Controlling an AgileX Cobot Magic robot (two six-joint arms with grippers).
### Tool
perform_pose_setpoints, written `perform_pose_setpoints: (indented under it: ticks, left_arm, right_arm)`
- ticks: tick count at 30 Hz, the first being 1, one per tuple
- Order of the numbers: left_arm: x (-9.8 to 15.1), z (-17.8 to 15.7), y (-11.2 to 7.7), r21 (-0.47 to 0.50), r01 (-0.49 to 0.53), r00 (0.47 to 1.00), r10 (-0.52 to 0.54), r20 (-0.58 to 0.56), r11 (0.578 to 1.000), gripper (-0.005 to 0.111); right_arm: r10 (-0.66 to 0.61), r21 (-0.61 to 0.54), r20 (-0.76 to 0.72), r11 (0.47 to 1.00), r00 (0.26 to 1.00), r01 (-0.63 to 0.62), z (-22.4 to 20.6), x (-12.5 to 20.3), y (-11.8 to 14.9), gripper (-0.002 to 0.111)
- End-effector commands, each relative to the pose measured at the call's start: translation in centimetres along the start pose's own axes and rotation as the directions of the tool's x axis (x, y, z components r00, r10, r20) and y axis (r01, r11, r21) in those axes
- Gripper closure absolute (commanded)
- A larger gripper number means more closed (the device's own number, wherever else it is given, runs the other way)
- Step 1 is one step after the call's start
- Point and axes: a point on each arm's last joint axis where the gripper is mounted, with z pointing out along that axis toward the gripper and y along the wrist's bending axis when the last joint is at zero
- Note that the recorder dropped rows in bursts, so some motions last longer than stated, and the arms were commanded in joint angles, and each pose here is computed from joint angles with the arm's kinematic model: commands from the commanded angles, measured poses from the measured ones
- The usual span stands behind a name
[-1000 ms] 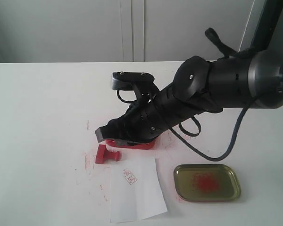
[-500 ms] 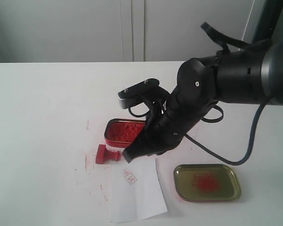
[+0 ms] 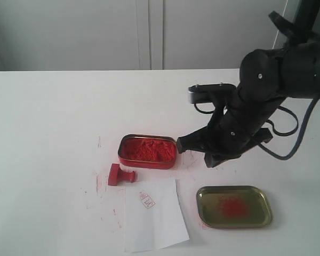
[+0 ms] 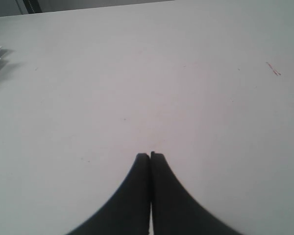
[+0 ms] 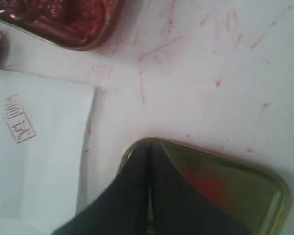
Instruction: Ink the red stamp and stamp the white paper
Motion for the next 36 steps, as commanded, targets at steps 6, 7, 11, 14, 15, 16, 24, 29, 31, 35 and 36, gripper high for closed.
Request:
perform_pose_setpoints:
  ticks: [6, 7, 11, 14, 15, 16, 24, 29, 31, 35, 36]
  left_arm:
    - [0.0, 0.0, -0.1, 0.008, 0.007, 1.0, -0.007, 0.001, 1.0, 0.107]
    - [0.0, 0.0, -0.1, 0.008, 0.007, 1.0, -0.007, 0.001, 1.0, 0.107]
    - [0.0, 0.0, -0.1, 0.008, 0.007, 1.0, -0.007, 0.001, 1.0, 0.107]
    - [0.0, 0.0, -0.1, 0.008, 0.007, 1.0, -0.007, 0.001, 1.0, 0.107]
    - [0.0, 0.0, -0.1, 0.008, 0.007, 1.0, -0.007, 0.001, 1.0, 0.107]
    - [0.0, 0.0, -0.1, 0.008, 0.007, 1.0, -0.007, 0.001, 1.0, 0.107]
    - [0.0, 0.0, -0.1, 0.008, 0.007, 1.0, -0.007, 0.001, 1.0, 0.107]
    - [0.0, 0.0, -0.1, 0.008, 0.007, 1.0, -0.007, 0.001, 1.0, 0.107]
    - [0.0, 0.0, -0.1, 0.008, 0.007, 1.0, -0.007, 0.001, 1.0, 0.107]
    - [0.0, 0.0, -0.1, 0.008, 0.007, 1.0, -0.007, 0.001, 1.0, 0.107]
    - [0.0, 0.0, -0.1, 0.008, 0.007, 1.0, -0.007, 0.001, 1.0, 0.107]
  right_arm:
    - [0.124, 0.041, 0.008, 0.991, 0.992, -0.124, -1.7, -0.3, -4.3, 0.108]
    - [0.137, 0.045, 0.011, 0.99, 0.991, -0.137, -1.9, -0.3, -4.8, 0.108]
    - [0.165, 0.087, 0.021, 0.982, 0.986, -0.166, -2.8, -0.2, -6.9, 0.108]
    - [0.191, 0.121, 0.019, 0.974, 0.981, -0.192, -3.6, 0.1, -8.5, 0.108]
    - [0.2, 0.128, 0.02, 0.971, 0.98, -0.201, -3.9, 0.2, -8.9, 0.108]
    - [0.211, 0.135, 0.021, 0.968, 0.977, -0.212, -4.0, 0.2, -9.4, 0.108]
    - [0.258, 0.159, 0.083, 0.95, 0.963, -0.268, -5.5, 0.4, -11.5, 0.108]
    - [0.258, 0.159, 0.079, 0.95, 0.963, -0.268, -5.5, 0.4, -11.5, 0.108]
    - [0.254, 0.169, 0.068, 0.95, 0.965, -0.262, -5.5, 0.5, -11.6, 0.108]
    - [0.253, 0.173, 0.057, 0.95, 0.966, -0.259, -5.5, 0.6, -11.6, 0.108]
    - [0.253, 0.173, 0.057, 0.95, 0.966, -0.259, -5.5, 0.6, -11.6, 0.108]
